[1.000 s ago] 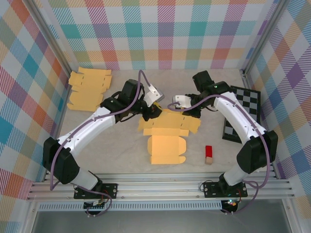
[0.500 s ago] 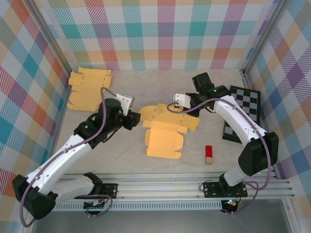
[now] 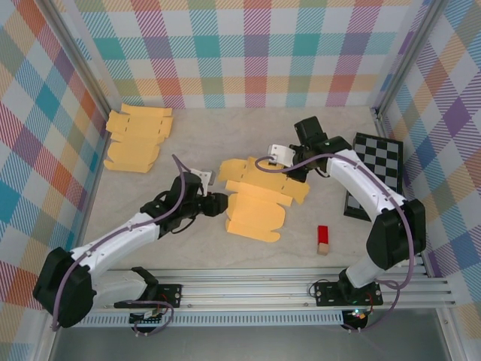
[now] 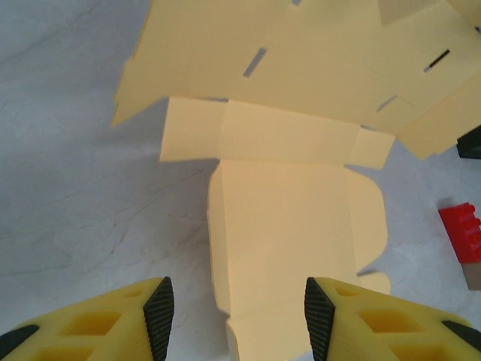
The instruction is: Fold the paper box
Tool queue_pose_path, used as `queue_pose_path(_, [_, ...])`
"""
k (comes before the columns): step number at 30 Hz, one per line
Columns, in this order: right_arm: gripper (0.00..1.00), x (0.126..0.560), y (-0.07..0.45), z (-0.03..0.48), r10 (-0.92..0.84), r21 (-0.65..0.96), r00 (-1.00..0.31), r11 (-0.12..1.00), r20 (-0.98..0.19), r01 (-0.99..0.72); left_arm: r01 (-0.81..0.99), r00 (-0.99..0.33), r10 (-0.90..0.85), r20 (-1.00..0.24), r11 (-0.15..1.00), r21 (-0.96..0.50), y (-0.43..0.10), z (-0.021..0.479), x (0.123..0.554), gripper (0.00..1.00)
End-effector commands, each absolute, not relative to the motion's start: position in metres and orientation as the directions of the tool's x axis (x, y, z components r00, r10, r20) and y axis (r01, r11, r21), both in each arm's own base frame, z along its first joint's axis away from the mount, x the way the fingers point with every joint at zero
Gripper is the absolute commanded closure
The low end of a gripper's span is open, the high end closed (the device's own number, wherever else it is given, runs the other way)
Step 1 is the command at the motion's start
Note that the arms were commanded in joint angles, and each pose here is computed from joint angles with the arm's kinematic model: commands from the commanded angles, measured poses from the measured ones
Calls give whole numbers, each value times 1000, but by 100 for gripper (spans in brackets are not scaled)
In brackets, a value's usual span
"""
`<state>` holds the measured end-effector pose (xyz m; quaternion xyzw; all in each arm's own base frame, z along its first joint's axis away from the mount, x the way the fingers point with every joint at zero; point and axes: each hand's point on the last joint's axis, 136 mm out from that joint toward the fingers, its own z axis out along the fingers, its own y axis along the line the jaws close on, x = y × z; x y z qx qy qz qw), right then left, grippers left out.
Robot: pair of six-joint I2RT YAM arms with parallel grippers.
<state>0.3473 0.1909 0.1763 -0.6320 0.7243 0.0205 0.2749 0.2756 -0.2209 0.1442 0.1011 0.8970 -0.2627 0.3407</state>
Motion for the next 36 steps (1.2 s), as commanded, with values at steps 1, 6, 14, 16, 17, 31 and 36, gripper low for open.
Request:
queue_pose_path(1, [100, 342, 199, 176, -888, -289, -50, 201, -457, -936, 402, -707, -23, -706, 809, -428, -245, 162, 301, 47])
queue_pose_path(6, [100, 340, 201, 179, -884, -288, -37, 191, -467, -938, 415, -709, 28, -705, 824, -385, -247, 137, 314, 44])
queue_pose_path(14, [100, 334, 204, 180, -871, -277, -20, 178, -491, -944, 378, -704, 52, -709, 872, -312, -226, 124, 338, 35])
queue_pose_path(16, [100, 333, 205, 181, -869, -277, -20, 179, -495, -944, 384, -712, 52, -700, 863, -327, -228, 120, 339, 34])
queue_pose_path(17, [100, 333, 205, 183, -866, -276, -21, 183, -500, -944, 394, -719, 57, -692, 854, -339, -232, 118, 339, 34])
queue_pose_path(31, [100, 343, 209, 185, -848, -234, -108, 263, -519, -936, 382, -769, -41, -638, 771, -510, -275, 125, 341, 51])
queue_pose_path(36, [100, 341, 212, 178, -837, -197, -132, 272, -530, -942, 387, -782, -34, -622, 755, -529, -295, 115, 342, 50])
